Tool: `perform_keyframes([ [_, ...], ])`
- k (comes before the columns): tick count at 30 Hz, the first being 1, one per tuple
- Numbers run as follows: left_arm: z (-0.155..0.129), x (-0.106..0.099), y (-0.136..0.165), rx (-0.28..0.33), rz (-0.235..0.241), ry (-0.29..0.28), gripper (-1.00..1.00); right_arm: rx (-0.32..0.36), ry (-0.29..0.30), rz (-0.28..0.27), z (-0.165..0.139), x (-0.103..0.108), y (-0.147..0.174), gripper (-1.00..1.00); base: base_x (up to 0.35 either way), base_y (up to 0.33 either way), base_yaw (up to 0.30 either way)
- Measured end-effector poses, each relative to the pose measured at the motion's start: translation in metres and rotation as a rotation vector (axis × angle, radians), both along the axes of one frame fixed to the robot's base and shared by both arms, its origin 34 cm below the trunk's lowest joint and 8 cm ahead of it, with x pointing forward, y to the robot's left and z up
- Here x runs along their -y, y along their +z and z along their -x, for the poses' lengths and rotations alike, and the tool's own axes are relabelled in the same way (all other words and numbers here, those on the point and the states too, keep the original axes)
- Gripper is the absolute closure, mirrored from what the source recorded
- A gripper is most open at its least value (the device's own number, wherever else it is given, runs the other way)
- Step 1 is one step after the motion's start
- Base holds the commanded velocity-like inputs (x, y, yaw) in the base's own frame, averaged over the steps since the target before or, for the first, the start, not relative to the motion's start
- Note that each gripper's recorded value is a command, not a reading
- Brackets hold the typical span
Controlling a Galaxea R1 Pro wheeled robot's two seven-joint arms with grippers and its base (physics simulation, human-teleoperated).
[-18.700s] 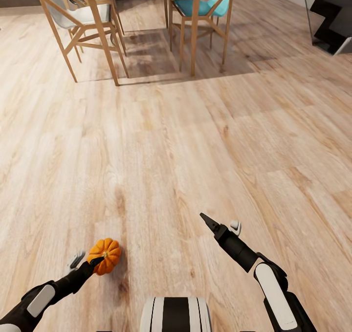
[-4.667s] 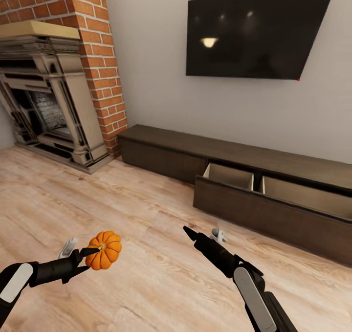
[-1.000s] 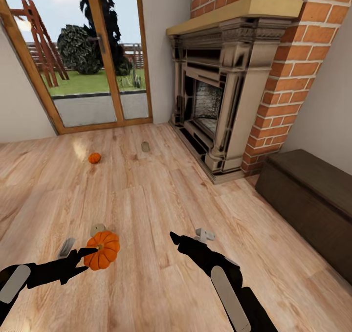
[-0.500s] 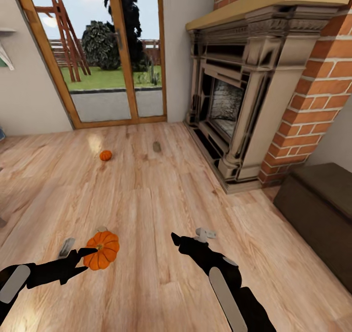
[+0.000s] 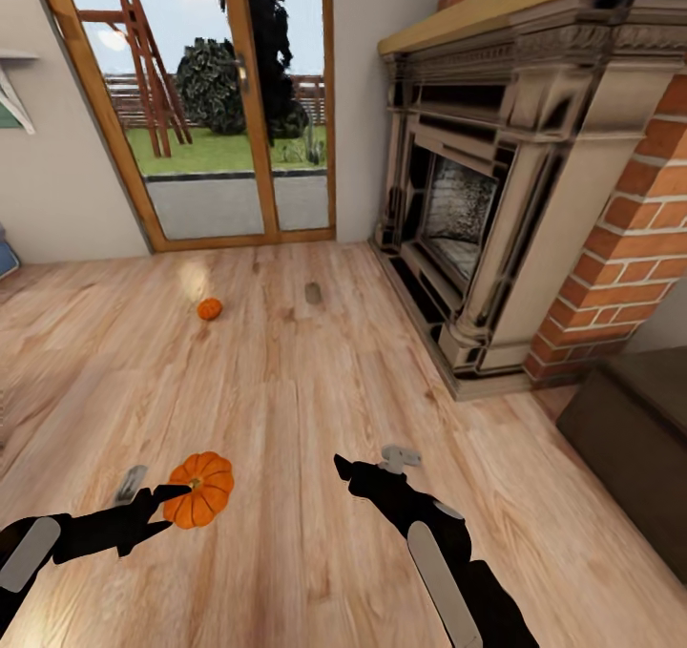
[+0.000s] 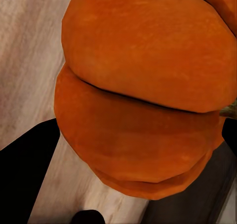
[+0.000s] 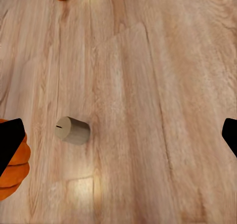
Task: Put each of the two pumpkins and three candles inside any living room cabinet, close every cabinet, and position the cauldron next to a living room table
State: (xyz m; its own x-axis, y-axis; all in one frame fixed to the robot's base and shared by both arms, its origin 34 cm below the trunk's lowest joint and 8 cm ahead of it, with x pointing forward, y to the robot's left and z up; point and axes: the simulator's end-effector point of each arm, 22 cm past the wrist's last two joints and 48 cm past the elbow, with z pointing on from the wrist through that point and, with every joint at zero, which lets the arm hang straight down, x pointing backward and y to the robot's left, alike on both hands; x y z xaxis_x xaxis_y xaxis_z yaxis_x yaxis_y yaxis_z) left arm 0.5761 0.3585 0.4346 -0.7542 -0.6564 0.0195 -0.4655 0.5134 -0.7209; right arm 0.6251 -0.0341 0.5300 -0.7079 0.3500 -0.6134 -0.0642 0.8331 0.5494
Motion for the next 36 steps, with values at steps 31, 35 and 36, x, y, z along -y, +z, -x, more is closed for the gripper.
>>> perform_keyframes([
  [31,-0.0017,0.0031,0.0033,0.008,0.007,-0.001,1.00,0.005,-0.014,0.016,-0.0020,0.0035,0.0051,-1.00,0.293,-0.174,0.169],
  [35,-0.0010,0.0033,0.0015,0.004,0.007,-0.002,1.00,-0.009,-0.016,0.037,0.0006,0.0017,0.0005,-1.00,0.284,-0.193,0.245],
  [36,-0.0009,0.0034,0.0012,0.004,0.008,-0.001,1.00,-0.011,-0.011,0.044,0.0024,-0.0012,-0.0003,-1.00,0.284,-0.081,0.244],
])
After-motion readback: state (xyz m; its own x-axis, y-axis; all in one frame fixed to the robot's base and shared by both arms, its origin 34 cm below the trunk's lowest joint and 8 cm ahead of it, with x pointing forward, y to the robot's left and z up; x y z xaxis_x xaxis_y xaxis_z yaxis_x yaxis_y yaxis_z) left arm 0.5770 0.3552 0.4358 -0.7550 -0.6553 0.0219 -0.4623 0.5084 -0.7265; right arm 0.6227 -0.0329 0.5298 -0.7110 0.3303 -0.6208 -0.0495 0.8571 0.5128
